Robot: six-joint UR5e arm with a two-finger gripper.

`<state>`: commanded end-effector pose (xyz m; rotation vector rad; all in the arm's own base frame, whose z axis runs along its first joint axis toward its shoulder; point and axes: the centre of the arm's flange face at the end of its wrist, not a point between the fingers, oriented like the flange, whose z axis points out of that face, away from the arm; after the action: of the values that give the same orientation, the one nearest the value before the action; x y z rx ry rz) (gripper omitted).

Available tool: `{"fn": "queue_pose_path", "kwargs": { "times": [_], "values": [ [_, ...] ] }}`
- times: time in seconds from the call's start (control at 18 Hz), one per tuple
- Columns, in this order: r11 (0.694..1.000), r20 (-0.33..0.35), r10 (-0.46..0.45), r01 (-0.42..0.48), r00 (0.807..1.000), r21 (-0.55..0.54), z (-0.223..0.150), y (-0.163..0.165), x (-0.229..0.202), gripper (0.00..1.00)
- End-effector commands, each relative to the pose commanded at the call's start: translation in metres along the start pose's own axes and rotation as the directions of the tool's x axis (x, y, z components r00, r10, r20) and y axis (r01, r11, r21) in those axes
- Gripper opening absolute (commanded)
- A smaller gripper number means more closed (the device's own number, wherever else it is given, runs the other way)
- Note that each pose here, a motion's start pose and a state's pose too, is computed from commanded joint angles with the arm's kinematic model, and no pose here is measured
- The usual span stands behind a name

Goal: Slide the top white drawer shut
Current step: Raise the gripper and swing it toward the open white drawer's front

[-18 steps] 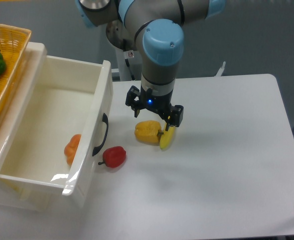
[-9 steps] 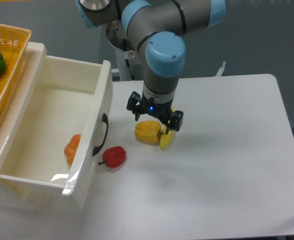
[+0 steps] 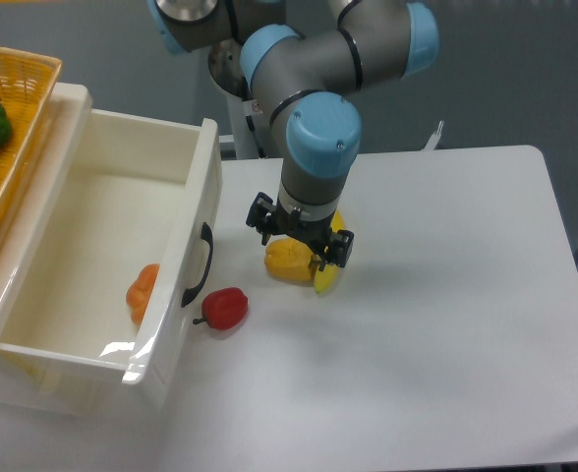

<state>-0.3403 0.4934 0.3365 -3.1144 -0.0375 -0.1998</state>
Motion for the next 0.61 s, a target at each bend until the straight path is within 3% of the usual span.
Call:
{"fn": "queue_pose_path", "kwargs": {
  "times": [0.39, 0.61],
  "values": [
    [0.998, -0.014, -0.060, 0.060, 0.998, -0.010, 0.014, -0.008, -0.009, 1.00],
    [0.981, -0.051, -0.183, 0.186, 0.982, 0.053, 0.016, -0.016, -0.014, 1.00]
  ]
}}
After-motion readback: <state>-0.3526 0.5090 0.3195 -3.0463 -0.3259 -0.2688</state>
